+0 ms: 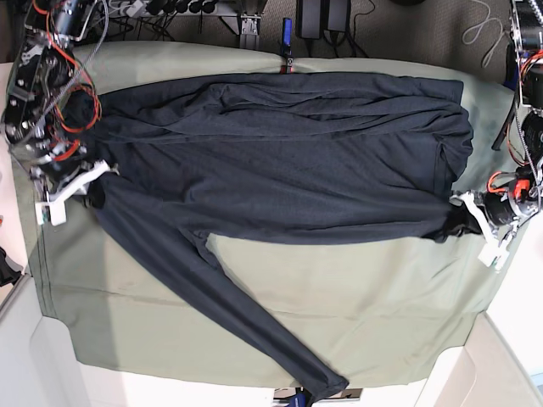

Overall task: Fold the T-shirt properly
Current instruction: 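Grasp the shirt's hem corners with both grippers and fold toward the collar, then release the right gripper and reach it to the hanging sleeve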

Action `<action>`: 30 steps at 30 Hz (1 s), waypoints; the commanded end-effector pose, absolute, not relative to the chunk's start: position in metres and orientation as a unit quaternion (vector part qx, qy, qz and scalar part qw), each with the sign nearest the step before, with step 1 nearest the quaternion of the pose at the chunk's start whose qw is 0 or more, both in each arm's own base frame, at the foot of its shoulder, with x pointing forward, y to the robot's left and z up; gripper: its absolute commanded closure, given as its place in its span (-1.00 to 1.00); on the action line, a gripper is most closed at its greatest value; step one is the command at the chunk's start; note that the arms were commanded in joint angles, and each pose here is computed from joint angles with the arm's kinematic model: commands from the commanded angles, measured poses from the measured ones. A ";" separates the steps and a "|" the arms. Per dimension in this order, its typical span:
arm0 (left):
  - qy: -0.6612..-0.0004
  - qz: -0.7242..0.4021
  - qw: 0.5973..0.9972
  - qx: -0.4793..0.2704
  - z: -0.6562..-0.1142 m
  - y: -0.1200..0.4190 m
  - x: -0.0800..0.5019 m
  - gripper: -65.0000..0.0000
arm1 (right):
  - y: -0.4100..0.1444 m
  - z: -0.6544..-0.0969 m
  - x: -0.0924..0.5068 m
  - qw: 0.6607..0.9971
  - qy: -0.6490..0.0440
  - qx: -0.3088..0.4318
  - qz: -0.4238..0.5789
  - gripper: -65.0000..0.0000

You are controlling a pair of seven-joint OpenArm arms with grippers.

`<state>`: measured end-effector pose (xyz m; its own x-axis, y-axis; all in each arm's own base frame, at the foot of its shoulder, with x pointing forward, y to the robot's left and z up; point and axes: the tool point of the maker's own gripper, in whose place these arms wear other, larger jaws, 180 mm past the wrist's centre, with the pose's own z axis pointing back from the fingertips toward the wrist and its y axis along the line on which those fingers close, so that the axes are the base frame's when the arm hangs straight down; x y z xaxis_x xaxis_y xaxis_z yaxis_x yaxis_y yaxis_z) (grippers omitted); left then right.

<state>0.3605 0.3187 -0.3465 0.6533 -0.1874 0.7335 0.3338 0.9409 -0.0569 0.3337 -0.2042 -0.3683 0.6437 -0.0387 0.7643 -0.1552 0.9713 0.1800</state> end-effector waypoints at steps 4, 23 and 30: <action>-0.408 -0.147 0.898 -0.070 -0.323 0.337 0.349 1.00 | -0.223 -0.342 0.324 0.884 -0.456 0.093 0.034 1.00; -0.368 -0.140 0.913 -0.106 -0.355 0.316 0.301 0.53 | -0.238 -0.354 0.297 0.897 -0.432 0.088 -0.001 0.35; -0.368 -0.140 0.913 -0.107 -0.355 0.316 0.301 0.11 | -0.236 -0.344 0.305 0.883 -0.458 0.106 -0.021 0.02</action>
<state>0.2911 0.3108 -0.3719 0.7231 -0.1646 0.6709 0.3226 0.9392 -0.1173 0.2952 -0.2333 -0.3609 0.6301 -0.1360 0.7645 -0.0472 0.9760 0.2126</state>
